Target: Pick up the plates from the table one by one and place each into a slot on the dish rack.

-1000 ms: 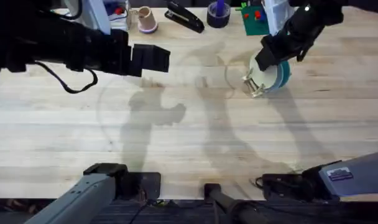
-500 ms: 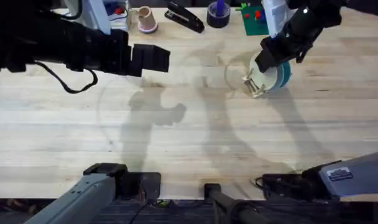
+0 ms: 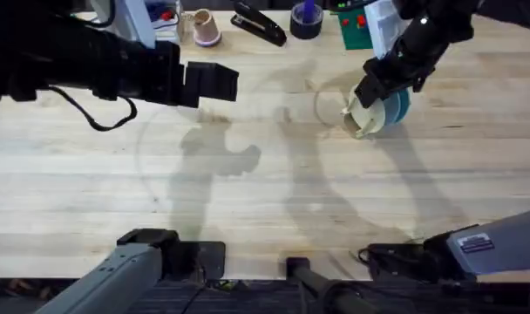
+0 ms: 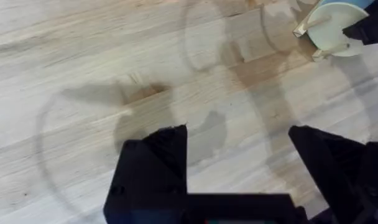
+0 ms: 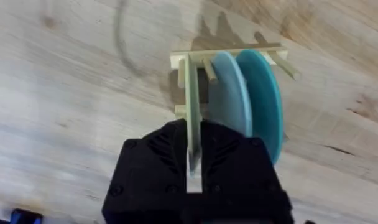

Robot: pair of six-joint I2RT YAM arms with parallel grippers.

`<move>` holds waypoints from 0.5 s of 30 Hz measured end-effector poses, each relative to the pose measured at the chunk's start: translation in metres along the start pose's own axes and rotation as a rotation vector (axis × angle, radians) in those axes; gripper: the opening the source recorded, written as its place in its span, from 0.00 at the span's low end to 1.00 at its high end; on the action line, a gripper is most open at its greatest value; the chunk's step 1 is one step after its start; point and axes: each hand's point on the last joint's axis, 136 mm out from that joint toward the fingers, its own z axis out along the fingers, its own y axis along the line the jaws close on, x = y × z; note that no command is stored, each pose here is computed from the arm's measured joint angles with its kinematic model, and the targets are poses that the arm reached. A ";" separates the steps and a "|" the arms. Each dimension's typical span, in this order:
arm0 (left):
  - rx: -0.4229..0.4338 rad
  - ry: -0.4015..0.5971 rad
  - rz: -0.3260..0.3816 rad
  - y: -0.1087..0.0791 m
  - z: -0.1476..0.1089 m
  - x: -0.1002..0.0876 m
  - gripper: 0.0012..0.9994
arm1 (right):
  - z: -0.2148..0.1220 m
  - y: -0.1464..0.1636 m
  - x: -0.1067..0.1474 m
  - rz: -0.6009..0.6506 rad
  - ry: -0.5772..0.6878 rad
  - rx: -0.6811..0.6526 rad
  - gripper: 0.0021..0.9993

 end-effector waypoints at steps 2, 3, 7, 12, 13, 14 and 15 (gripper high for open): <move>0.000 0.000 0.000 0.000 0.000 0.000 1.00 | 0.000 0.000 0.000 0.000 0.000 0.000 0.14; 0.000 0.000 0.000 0.000 0.000 0.000 1.00 | 0.000 0.000 0.000 0.000 0.000 0.000 0.14; 0.000 0.000 0.000 0.000 0.000 0.000 1.00 | 0.000 0.000 0.000 0.000 0.000 0.000 0.12; 0.000 0.000 0.000 0.000 0.000 0.000 1.00 | 0.000 0.000 0.002 0.008 0.008 0.000 0.07; 0.000 0.000 0.000 0.000 0.000 0.000 1.00 | 0.000 0.000 0.004 0.008 0.015 -0.001 0.07; 0.000 0.000 0.000 0.000 0.000 0.000 1.00 | -0.001 0.001 0.006 0.008 0.026 -0.002 0.07; 0.000 0.000 0.000 0.000 0.000 0.000 1.00 | -0.002 0.001 0.009 0.008 0.039 -0.004 0.07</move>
